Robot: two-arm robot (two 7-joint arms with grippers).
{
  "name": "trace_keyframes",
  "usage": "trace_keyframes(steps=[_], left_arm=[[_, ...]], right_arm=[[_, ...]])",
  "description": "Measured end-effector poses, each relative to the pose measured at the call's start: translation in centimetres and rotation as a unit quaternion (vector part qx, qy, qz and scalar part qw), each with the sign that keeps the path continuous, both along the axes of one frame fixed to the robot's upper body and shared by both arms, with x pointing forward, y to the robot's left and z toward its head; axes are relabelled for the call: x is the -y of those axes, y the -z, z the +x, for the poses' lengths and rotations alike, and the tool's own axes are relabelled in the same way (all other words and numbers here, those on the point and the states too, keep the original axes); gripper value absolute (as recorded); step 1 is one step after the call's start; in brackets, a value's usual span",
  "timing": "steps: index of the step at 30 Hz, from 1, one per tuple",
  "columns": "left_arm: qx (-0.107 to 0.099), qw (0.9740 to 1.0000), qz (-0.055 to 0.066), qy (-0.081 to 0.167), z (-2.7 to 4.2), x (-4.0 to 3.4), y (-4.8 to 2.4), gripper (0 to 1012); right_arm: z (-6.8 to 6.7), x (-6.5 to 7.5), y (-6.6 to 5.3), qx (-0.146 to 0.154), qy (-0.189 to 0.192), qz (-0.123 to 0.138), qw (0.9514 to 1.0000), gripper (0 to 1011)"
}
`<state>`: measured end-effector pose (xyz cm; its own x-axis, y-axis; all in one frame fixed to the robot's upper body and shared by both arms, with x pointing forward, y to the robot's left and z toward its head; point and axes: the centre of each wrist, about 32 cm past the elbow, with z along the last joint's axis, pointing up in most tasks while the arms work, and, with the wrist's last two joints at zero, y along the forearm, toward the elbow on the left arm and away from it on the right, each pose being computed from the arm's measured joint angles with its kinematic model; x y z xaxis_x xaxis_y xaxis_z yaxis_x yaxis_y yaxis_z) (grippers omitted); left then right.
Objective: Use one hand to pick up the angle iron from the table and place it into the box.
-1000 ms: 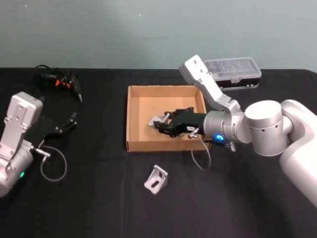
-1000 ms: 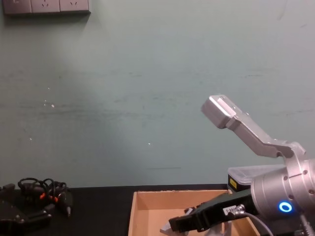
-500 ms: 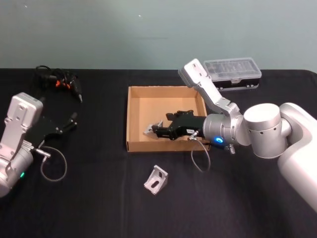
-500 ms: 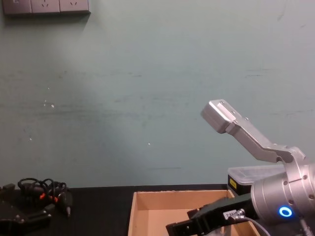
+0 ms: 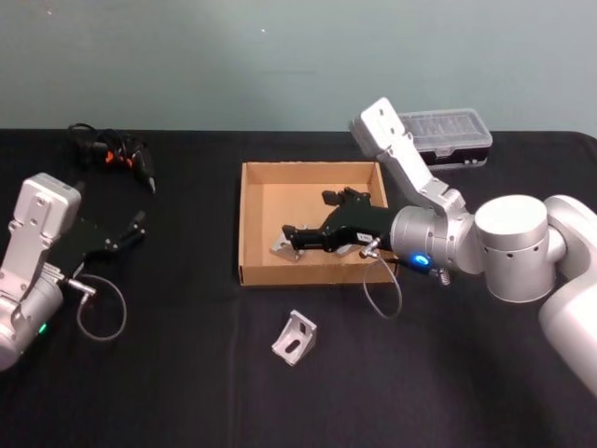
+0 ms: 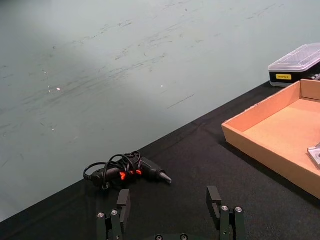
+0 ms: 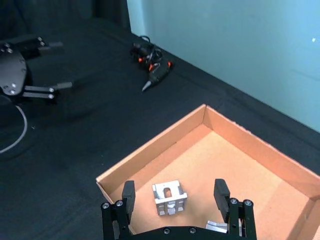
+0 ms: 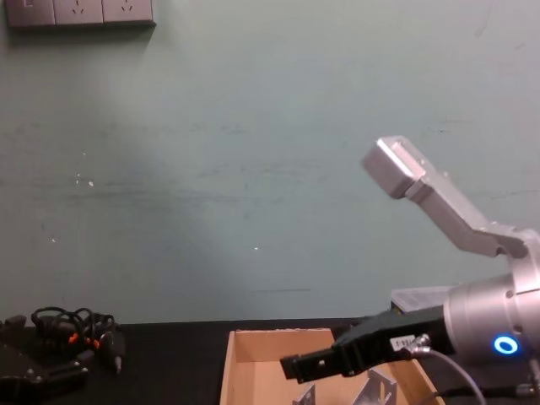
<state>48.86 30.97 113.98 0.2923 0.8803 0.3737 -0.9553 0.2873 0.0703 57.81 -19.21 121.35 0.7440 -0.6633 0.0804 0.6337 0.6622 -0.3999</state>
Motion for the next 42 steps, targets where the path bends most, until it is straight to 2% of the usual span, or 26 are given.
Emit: trace_keyframes(steps=[5,8,9,12,16,19,22,29,35,42], left_arm=[[0.0,1.0,0.0,0.0,0.0,0.0,0.0,1000],[0.0,1.0,0.0,0.0,0.0,0.0,0.0,1000],[0.0,1.0,0.0,0.0,0.0,0.0,0.0,1000],[0.0,1.0,0.0,0.0,0.0,0.0,0.0,1000],[0.0,1.0,0.0,0.0,0.0,0.0,0.0,1000],[0.0,1.0,0.0,0.0,0.0,0.0,0.0,1000],[0.0,1.0,0.0,0.0,0.0,0.0,0.0,1000],[0.0,1.0,0.0,0.0,0.0,0.0,0.0,1000],[0.0,1.0,0.0,0.0,0.0,0.0,0.0,1000],[0.0,1.0,0.0,0.0,0.0,0.0,0.0,1000]], right_arm=[[-1.5,0.3,-0.8,0.025,-0.002,0.008,0.9996,1004],[-3.0,0.6,-1.5,0.041,-0.007,0.013,0.999,1004],[-3.0,0.6,-1.5,0.041,-0.007,0.013,0.999,1004],[-4.8,0.8,-2.1,0.049,-0.012,0.018,0.9986,1004],[-6.1,0.9,-2.1,0.046,-0.012,0.021,0.9987,1004],[-7.7,0.9,-1.9,0.03,-0.015,0.027,0.9991,1004],[-8.7,0.9,-1.7,0.013,-0.019,0.029,0.9993,1004],[-9.7,0.9,-1.1,-0.028,-0.027,0.02,0.999,1004],[-9.6,0.7,-0.4,-0.06,-0.037,0.01,0.9974,1004],[-9.3,0.5,0.4,-0.082,-0.04,-0.002,0.9958,1004]])
